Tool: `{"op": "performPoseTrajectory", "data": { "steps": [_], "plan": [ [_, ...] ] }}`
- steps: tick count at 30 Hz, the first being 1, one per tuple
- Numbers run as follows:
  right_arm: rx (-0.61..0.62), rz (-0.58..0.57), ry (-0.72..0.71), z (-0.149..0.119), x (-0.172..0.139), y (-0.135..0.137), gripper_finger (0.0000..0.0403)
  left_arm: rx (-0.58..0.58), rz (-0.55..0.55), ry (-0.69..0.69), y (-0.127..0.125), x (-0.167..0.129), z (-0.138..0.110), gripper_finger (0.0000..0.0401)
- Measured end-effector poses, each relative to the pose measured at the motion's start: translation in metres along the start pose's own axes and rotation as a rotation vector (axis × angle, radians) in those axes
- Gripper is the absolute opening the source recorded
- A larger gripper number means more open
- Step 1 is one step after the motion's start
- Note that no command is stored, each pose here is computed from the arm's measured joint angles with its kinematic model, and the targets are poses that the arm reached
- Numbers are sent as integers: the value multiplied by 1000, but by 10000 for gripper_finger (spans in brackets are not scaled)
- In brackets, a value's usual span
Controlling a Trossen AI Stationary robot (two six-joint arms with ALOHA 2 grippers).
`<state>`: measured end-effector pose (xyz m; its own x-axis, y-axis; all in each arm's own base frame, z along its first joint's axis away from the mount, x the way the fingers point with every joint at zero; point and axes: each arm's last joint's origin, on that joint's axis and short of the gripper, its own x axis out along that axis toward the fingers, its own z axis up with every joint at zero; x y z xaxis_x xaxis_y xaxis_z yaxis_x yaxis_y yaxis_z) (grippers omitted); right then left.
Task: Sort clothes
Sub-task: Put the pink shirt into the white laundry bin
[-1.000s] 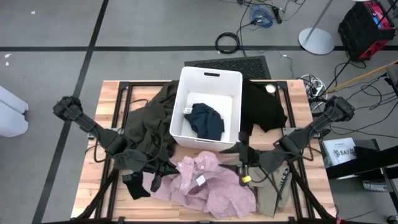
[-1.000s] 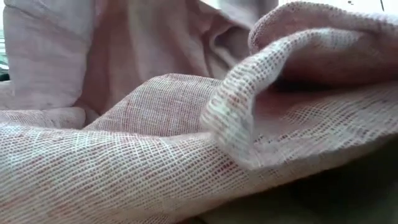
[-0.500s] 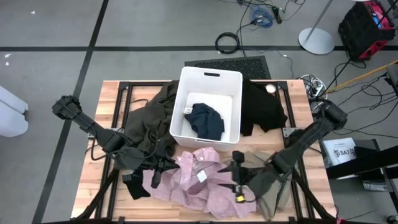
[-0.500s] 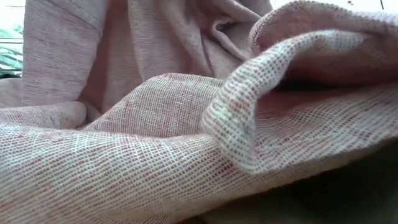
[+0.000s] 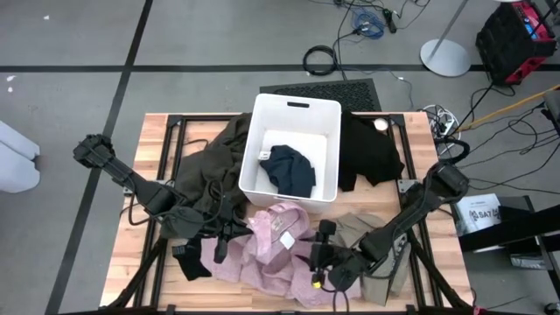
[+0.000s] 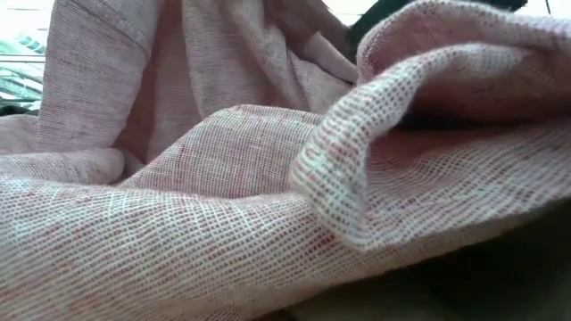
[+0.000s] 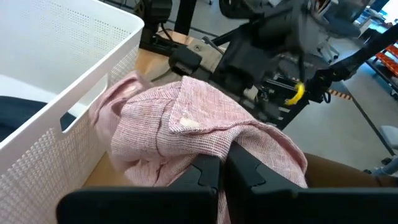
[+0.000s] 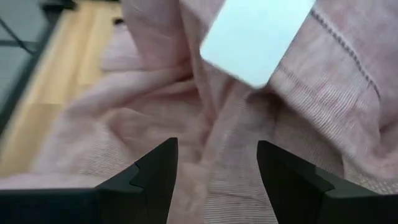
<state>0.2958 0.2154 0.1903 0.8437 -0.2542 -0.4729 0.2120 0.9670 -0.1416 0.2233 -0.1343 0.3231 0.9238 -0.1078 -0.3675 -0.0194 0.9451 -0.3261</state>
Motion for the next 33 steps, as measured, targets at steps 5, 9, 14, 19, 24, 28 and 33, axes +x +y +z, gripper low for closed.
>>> {"op": "performPoseTrajectory", "data": {
  "steps": [5,9,14,19,24,28,33],
  "plan": [
    [-18,-86,-15,-9,8,2,207,0,0,0,0,0,0,9],
    [-21,-124,-31,-9,8,1,192,0,0,0,0,0,0,9],
    [3,-132,-27,-9,11,-1,153,0,6,-3,0,0,0,9],
    [17,-146,-14,-11,16,-4,119,0,8,-5,0,0,0,9],
    [42,-165,-5,-11,21,-9,46,0,9,-5,0,0,0,9],
    [48,-153,13,-10,24,-11,7,0,7,-4,0,0,0,9],
    [43,-150,21,-10,23,-12,1,2,-66,40,-2,0,-1,16]
  ]
}}
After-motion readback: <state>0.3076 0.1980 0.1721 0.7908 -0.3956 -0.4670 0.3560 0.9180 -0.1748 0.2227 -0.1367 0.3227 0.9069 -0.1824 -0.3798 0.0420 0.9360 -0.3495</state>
